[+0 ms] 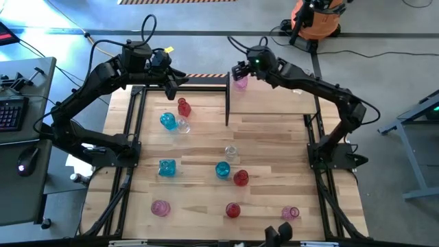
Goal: Sort vases onto shelf
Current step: Put the middle red vase on the shelf
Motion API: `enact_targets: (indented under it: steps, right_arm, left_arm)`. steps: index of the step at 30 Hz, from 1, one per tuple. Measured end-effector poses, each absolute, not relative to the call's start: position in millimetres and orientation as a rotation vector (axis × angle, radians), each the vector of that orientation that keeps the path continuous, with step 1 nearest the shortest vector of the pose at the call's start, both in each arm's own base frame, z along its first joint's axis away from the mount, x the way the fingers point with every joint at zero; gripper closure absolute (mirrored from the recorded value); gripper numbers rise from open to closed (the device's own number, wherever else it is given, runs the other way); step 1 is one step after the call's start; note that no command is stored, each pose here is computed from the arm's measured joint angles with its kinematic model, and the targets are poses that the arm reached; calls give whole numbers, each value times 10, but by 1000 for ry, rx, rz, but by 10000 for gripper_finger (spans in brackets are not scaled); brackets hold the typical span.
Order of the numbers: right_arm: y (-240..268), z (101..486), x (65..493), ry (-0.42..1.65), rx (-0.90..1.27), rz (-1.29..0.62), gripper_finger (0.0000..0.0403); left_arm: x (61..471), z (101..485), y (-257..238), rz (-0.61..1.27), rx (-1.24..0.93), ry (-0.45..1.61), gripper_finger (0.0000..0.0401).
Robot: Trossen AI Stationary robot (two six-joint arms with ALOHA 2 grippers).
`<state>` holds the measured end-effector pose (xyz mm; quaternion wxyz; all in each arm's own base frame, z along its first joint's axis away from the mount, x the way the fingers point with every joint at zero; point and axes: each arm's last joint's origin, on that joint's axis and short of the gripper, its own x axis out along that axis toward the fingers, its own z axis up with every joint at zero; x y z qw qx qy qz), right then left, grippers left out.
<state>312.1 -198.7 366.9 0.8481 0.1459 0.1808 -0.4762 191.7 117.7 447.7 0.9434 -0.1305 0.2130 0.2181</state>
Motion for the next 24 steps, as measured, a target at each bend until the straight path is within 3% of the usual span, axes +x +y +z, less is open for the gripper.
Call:
enact_targets:
  steps: [12,24]
  right_arm:
    - [-1632,3972,2869,340,447,-902,198]
    - [-1119,3869,2920,543,569,-710,198]
  left_arm:
    - [1917,4477,1177,445,-266,434,288]
    - [1916,4477,1177,445,-266,434,288]
